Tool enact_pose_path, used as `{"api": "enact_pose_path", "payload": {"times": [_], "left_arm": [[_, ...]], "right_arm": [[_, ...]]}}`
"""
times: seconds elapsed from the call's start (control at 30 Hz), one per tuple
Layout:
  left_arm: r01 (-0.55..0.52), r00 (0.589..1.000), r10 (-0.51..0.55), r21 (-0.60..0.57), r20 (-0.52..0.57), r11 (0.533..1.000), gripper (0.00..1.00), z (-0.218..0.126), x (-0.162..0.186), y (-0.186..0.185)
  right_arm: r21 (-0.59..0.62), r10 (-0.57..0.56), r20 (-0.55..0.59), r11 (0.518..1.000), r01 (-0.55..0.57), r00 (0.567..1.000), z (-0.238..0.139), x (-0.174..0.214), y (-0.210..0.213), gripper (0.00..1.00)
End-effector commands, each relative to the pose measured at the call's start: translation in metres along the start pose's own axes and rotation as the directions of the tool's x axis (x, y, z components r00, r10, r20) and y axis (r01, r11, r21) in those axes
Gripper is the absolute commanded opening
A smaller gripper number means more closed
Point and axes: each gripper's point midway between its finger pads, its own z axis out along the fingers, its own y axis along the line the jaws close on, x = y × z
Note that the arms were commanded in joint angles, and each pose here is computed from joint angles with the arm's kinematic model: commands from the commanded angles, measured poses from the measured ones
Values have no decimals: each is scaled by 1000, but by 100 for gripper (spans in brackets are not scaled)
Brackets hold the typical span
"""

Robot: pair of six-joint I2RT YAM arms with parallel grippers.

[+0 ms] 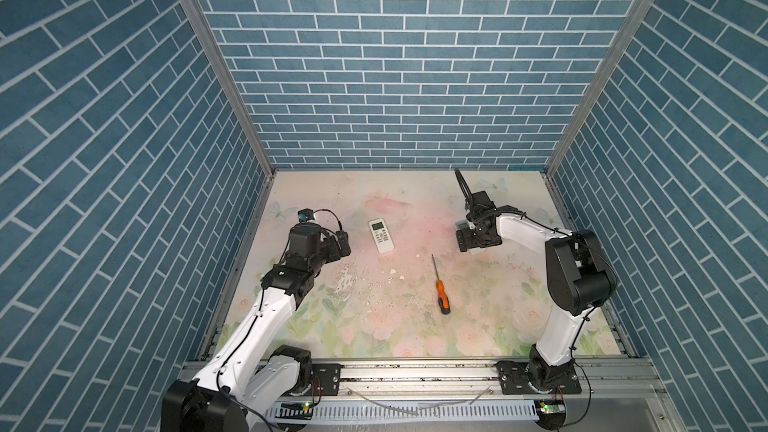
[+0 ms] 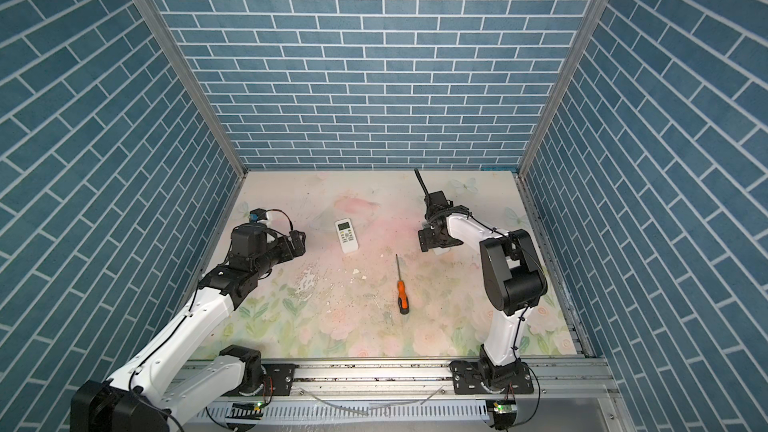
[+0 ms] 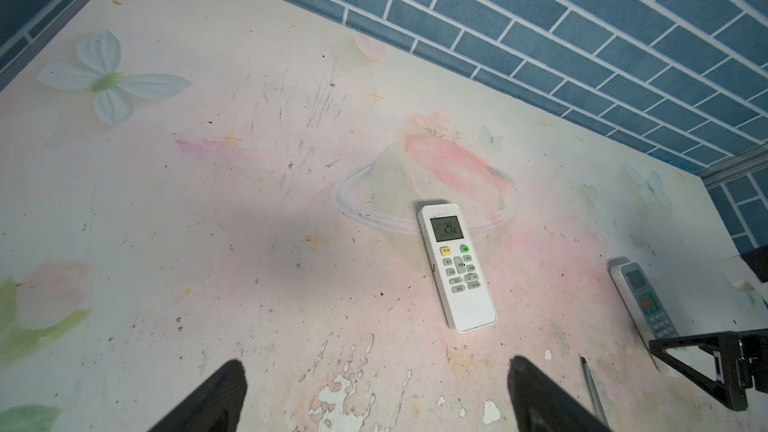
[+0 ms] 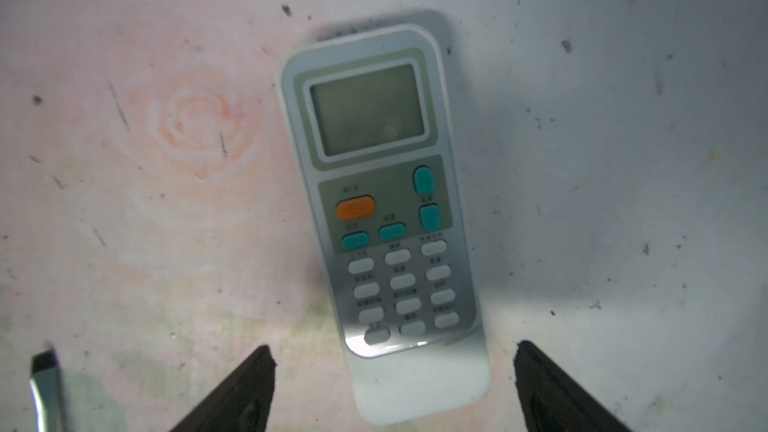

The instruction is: Unload the batteries from the remote control

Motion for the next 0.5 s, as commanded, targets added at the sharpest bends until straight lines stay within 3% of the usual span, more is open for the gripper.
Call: {"api": "enact_pose_path", "payload": {"times": [0.0, 0.3, 0.47], "left_arm": [[2, 1000, -2, -29, 0, 1000, 100, -1, -6, -1], [-7, 1000, 7, -25, -22, 1000, 100, 5, -7, -11], [-6, 1000, 5, -19, -29, 1000, 100, 8, -7, -15]], "right_arm": [[-29, -25, -15, 999, 24, 1000, -1, -6, -1, 89], [-79, -33, -48, 996, 29, 998, 12, -1, 2, 84], [-85, -40, -62, 996, 34, 997, 17, 3, 3, 76]]}}
